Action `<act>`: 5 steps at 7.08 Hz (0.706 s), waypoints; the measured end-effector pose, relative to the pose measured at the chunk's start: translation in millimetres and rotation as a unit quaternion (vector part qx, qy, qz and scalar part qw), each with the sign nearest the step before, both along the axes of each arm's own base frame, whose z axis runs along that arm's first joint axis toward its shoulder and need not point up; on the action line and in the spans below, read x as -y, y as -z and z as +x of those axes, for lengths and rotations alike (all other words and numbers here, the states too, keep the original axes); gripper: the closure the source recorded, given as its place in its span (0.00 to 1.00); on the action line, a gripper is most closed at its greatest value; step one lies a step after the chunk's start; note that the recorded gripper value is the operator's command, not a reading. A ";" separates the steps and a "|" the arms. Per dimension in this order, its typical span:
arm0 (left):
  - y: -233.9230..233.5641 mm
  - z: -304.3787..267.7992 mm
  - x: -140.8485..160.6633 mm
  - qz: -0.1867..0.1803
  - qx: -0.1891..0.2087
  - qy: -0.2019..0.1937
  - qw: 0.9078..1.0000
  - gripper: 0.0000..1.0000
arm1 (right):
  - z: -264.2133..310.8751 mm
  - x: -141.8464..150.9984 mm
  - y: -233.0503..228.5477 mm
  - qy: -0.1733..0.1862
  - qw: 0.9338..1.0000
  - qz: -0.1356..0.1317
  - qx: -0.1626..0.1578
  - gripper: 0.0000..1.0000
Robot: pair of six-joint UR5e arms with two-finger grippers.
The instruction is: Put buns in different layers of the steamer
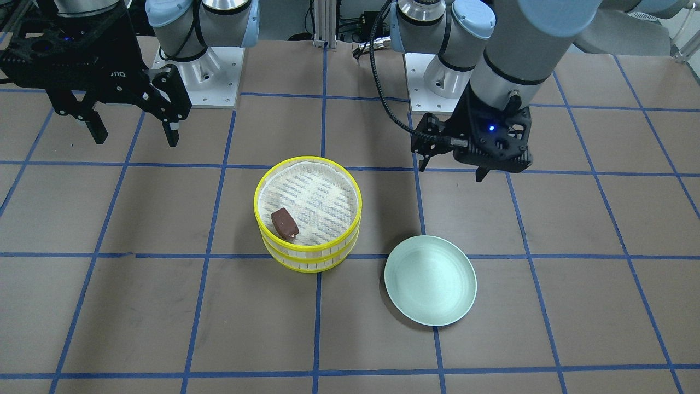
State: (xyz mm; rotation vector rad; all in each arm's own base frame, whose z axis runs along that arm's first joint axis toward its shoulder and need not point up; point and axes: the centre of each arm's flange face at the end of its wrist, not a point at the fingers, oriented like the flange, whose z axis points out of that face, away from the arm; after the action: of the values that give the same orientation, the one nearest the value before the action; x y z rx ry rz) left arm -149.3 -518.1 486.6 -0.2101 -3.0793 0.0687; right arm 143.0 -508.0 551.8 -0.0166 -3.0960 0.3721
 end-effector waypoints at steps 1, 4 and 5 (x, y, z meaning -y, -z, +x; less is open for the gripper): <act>-16.4 8.9 -11.8 -0.008 0.011 -0.005 1.000 0.00 | 0.4 -0.4 0.1 0.000 1.000 0.001 0.000 0.00; -38.9 17.4 -30.7 -0.027 0.030 -0.011 0.999 0.00 | 0.8 -0.9 0.4 -0.002 1.000 0.002 -0.001 0.00; -39.6 18.1 -32.6 -0.028 0.032 -0.011 0.999 0.00 | 0.9 -0.9 0.4 -0.002 1.000 0.002 -0.001 0.00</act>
State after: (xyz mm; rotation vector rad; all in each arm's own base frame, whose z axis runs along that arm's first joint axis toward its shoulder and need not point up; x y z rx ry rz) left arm -131.2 -485.5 526.2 -0.1838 -3.1471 0.1525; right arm 143.8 -507.1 551.5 -0.0092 -3.0960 0.3650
